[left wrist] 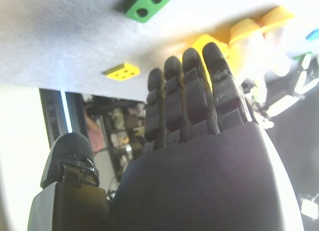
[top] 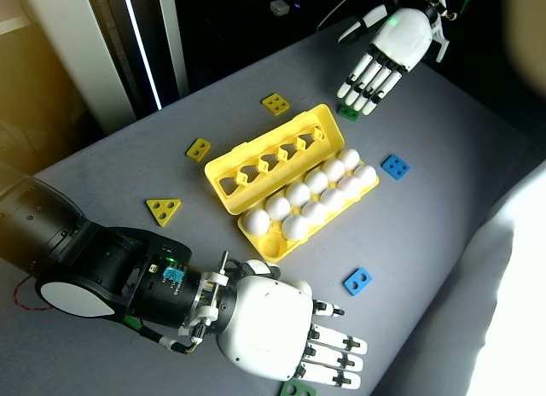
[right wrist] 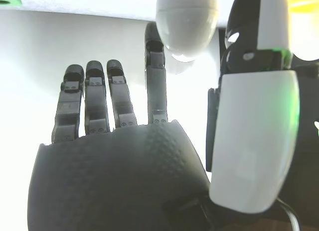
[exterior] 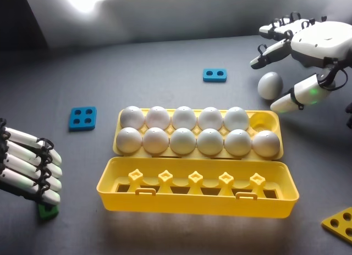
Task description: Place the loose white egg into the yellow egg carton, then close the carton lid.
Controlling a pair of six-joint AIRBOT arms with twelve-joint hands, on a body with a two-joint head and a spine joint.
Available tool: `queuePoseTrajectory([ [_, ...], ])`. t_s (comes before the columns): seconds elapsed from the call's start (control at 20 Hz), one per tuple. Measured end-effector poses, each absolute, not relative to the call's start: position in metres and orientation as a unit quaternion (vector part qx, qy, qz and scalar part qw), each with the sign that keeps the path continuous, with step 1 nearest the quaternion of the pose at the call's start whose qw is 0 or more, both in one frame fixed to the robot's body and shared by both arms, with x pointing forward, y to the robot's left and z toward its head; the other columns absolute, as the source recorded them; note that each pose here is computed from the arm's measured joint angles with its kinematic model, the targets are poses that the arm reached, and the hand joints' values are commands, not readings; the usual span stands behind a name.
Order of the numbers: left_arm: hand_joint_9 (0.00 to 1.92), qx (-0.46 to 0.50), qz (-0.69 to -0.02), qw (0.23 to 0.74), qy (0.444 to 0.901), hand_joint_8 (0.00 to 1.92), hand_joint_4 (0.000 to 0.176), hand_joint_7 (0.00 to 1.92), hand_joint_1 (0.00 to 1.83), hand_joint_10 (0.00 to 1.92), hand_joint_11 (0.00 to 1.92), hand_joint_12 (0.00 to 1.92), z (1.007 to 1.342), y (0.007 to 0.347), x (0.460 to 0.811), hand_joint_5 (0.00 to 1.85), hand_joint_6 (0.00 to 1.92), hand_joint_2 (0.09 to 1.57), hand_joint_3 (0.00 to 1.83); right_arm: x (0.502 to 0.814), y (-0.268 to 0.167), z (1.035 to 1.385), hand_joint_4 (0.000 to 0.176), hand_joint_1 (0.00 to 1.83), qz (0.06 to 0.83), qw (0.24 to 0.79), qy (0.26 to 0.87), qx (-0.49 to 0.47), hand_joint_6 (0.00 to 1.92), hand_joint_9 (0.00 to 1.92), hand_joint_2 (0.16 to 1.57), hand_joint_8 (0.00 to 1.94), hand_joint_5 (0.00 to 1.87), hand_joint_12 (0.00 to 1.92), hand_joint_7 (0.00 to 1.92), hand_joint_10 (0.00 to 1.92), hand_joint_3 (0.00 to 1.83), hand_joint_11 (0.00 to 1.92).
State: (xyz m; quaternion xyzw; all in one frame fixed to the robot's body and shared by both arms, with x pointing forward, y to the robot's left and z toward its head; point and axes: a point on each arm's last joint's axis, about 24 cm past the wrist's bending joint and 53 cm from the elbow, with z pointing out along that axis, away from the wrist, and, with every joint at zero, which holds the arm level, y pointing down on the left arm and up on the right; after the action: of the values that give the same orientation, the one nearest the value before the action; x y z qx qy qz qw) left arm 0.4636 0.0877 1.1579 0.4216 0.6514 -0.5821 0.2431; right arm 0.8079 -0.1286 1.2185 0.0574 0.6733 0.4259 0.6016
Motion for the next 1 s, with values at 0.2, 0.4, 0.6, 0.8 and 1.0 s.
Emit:
queuePoseTrajectory([
  [0.2,0.22,0.421,-0.582,0.243,0.651,0.0,0.0,0.27,0.0,0.0,0.0,0.45,1.1581,0.0876,0.4637,0.26,0.0,1.18,0.0,0.8077,-0.1285,1.2198,0.14,0.82,0.427,0.603,0.671,0.057,0.03,0.0,0.89,0.0,0.61,0.0,0.0,0.0,0.03,0.0],
  [0.4,0.21,0.421,-0.582,0.243,0.651,0.0,0.0,0.26,0.0,0.0,0.0,0.46,1.158,0.0878,0.4638,0.26,0.0,1.19,0.0,0.8079,-0.1288,1.22,0.175,1.03,0.427,0.603,0.671,0.057,0.49,0.0,1.0,0.01,1.14,0.0,0.13,0.0,0.01,0.0],
  [0.6,0.22,0.421,-0.582,0.243,0.652,0.0,0.0,0.27,0.0,0.0,0.0,0.48,1.1578,0.0879,0.464,0.27,0.0,1.2,0.0,0.8082,-0.1297,1.2215,0.176,1.08,0.429,0.604,0.669,0.058,0.56,0.0,1.01,0.0,1.23,0.0,0.16,0.0,0.0,0.0],
  [0.8,0.23,0.421,-0.582,0.243,0.651,0.01,0.0,0.27,0.0,0.0,0.0,0.51,1.158,0.0879,0.464,0.27,0.0,1.19,0.0,0.8081,-0.1296,1.2216,0.176,1.07,0.429,0.605,0.669,0.058,0.6,0.0,1.01,0.0,1.2,0.0,0.15,0.0,0.0,0.0],
  [1.0,0.21,0.421,-0.582,0.244,0.652,0.01,0.0,0.26,0.0,0.0,0.0,0.44,1.158,0.0879,0.464,0.27,0.01,1.19,0.0,0.808,-0.1295,1.2218,0.176,1.07,0.431,0.603,0.668,0.06,0.63,0.0,1.02,0.0,1.19,0.0,0.2,0.0,0.0,0.0],
])
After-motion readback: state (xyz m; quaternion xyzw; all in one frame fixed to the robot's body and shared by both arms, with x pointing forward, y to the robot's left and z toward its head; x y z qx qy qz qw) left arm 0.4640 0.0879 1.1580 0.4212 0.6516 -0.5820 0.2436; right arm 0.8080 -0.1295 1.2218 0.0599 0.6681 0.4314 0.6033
